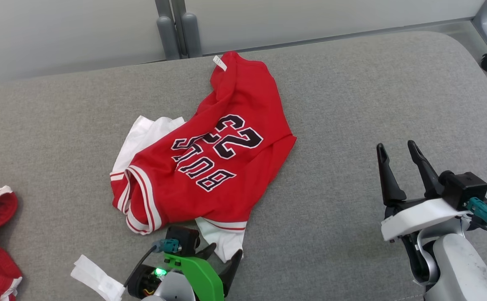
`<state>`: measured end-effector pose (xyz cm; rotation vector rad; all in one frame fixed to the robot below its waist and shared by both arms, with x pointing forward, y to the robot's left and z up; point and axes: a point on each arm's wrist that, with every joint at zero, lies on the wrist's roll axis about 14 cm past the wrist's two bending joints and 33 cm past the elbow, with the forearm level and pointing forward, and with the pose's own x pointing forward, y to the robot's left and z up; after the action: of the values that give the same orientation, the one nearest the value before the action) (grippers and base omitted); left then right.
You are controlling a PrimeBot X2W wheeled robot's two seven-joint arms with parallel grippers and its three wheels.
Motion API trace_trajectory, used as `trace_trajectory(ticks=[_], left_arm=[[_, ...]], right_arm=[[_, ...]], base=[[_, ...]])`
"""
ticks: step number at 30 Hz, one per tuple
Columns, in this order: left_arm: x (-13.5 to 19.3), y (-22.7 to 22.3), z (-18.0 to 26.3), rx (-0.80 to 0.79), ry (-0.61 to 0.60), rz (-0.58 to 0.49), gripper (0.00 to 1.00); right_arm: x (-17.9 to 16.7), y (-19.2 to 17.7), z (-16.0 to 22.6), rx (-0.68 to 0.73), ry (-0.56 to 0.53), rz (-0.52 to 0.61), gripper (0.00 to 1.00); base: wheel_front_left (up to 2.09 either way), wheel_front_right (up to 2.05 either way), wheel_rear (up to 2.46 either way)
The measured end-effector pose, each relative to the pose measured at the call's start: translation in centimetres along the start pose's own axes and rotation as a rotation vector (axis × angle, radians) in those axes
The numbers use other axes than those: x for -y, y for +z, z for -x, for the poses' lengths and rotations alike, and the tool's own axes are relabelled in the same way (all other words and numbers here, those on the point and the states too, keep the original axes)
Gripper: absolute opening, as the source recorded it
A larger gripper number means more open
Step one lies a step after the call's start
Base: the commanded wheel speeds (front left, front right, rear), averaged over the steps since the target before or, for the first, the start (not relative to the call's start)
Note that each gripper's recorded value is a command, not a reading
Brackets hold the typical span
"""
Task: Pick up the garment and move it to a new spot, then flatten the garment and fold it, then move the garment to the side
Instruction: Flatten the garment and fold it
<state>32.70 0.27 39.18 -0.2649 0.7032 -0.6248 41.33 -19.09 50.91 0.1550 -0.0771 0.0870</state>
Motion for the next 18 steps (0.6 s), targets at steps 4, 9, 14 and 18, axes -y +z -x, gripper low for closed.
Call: trace_trajectory(ticks=[4,9,14,18], left_arm=[[-0.5,-0.1,-0.5,-0.003,0.012,-0.002,0.56],[-1.4,-0.1,-0.5,0.006,0.037,-0.002,0.0],[-1.6,0.9,-0.1,0.062,0.046,-0.002,0.0],[-1.1,3.2,0.5,0.158,0.033,0.0,0.0]], right_arm=[[0.2,-0.1,0.0,-0.002,-0.009,-0.002,1.0],[-0.2,-0.4,-0.2,-0.008,0.0,-0.006,1.0],[-0.8,-0.3,-0.5,-0.005,0.019,-0.007,1.0],[-1.4,-0.2,-0.8,-0.002,0.036,-0.008,1.0]], base=[[0.0,0.0,0.0],[0.0,0.0,0.0],[0.0,0.0,0.0],[0.0,0.0,0.0]])
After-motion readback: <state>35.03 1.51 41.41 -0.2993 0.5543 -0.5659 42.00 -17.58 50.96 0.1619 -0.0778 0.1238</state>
